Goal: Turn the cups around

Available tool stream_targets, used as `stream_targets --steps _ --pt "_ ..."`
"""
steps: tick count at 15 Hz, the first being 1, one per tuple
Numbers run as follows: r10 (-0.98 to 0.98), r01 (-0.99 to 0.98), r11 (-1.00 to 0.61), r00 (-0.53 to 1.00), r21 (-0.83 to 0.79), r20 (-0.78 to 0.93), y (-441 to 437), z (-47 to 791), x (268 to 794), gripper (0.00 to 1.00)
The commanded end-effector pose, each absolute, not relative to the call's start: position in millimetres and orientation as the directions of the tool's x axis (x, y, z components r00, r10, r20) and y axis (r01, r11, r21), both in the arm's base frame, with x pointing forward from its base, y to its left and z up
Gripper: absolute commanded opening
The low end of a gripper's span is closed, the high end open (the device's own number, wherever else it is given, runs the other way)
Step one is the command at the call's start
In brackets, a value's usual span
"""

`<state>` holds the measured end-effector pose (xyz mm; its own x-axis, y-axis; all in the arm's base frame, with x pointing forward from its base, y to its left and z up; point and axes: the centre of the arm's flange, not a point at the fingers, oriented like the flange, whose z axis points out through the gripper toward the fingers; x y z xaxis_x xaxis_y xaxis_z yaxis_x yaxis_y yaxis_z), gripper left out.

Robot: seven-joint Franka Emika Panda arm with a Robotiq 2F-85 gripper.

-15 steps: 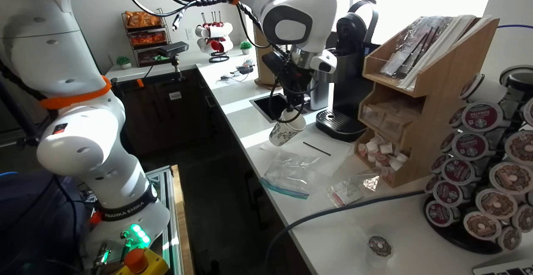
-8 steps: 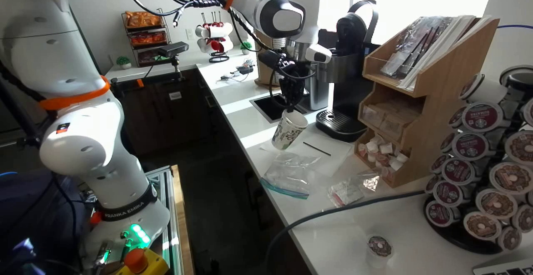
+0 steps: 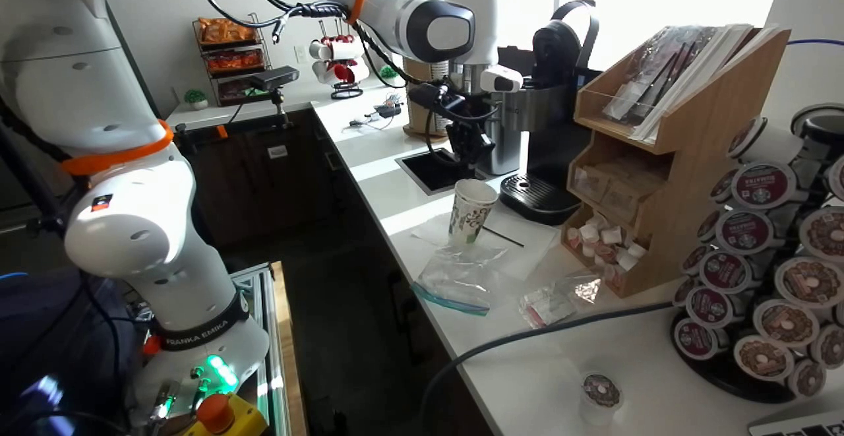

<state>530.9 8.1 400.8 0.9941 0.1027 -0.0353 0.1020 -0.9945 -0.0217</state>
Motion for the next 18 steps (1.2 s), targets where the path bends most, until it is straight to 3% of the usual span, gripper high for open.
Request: stream_targets --steps 1,3,5,7,9,18 --pt "0.085 0.085 -0.996 0.996 0.008 -0.019 12.3 398.2 517.6 0.49" --pt "0.08 0.08 -0.997 0.997 0.009 -0.017 13.1 398.4 517.0 0.53" --pt "0.076 0.076 -0.997 0.997 0.006 -0.012 14.1 400.3 516.3 0.77" --pt "0.072 0.072 -0.997 0.997 0.001 -0.007 13.3 405.4 514.2 0.84" --pt "0.07 0.07 -0.998 0.998 -0.009 0.0 11.3 412.3 510.8 0.99" --pt "0.059 0.061 -0.998 0.994 -0.018 0.088 0.9 458.6 493.2 1.0"
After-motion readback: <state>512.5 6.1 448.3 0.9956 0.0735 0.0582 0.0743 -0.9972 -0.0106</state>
